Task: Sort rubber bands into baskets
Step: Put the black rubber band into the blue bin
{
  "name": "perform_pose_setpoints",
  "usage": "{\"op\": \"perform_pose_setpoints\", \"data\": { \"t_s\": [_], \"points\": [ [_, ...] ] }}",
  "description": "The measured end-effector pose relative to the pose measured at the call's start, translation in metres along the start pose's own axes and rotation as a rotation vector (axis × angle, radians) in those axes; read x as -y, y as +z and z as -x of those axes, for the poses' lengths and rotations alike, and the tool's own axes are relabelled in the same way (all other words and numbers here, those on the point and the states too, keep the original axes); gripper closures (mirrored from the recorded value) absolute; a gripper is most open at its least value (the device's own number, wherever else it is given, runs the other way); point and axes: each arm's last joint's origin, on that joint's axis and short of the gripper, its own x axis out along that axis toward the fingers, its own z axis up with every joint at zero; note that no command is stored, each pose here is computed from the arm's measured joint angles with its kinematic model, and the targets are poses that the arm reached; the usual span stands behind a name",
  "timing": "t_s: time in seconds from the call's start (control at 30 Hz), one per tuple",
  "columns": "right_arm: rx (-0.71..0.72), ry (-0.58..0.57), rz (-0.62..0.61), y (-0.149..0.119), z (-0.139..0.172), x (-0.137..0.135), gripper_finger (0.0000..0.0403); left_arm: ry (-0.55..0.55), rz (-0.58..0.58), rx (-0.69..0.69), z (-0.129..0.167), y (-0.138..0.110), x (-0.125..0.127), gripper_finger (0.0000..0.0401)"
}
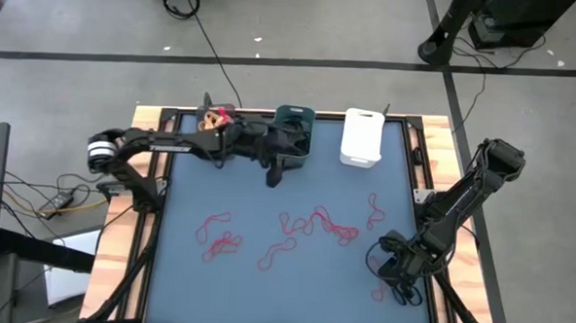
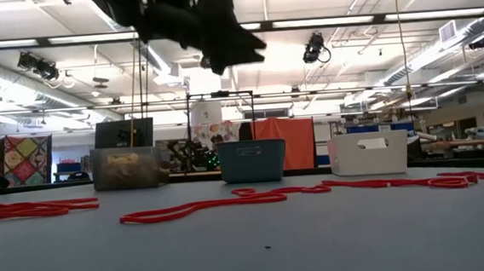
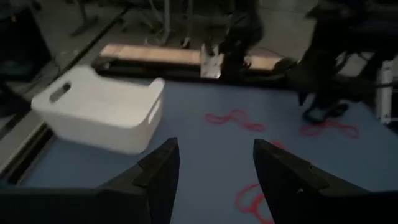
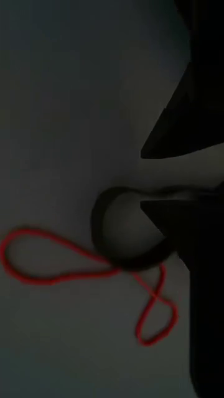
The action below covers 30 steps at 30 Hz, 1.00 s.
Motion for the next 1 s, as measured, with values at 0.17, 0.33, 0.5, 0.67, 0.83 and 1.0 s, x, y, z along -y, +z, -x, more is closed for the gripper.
{"op": "perform_pose_setpoints", "data": {
  "t_s": [0.17, 0.33, 0.5, 0.67, 0.83, 1.0],
  "points": [
    [0.012, 0.058, 0.017, -0.003, -0.006, -0.006, 0.0313, -0.023, -0.024, 0.025, 0.004, 0.007, 0.021, 0.0194],
    [-0.012, 0.006, 0.036, -0.005, -0.019, -0.01, 0.0356, 0.014, -0.033, 0.002, 0.001, 0.005, 0.034, 0.0194],
    [0.046, -0.004, 0.085, -0.005, -0.016, -0.017, 0.0392, 0.029, -0.05, 0.059, -0.003, -0.011, 0.049, 0.0194],
    [0.264, 0.024, 0.113, 0.004, 0.003, -0.026, 0.0393, -0.011, -0.021, 0.166, -0.002, -0.04, 0.06, 0.0194],
    [0.437, 0.023, 0.181, 0.018, 0.018, -0.035, 0.0396, -0.027, 0.062, 0.225, -0.004, -0.064, 0.067, 0.0194],
    [0.6, -0.032, 0.218, 0.043, 0.023, -0.036, 0.0397, -0.047, 0.068, 0.223, -0.022, -0.08, 0.073, 0.0194]
  ]
}}
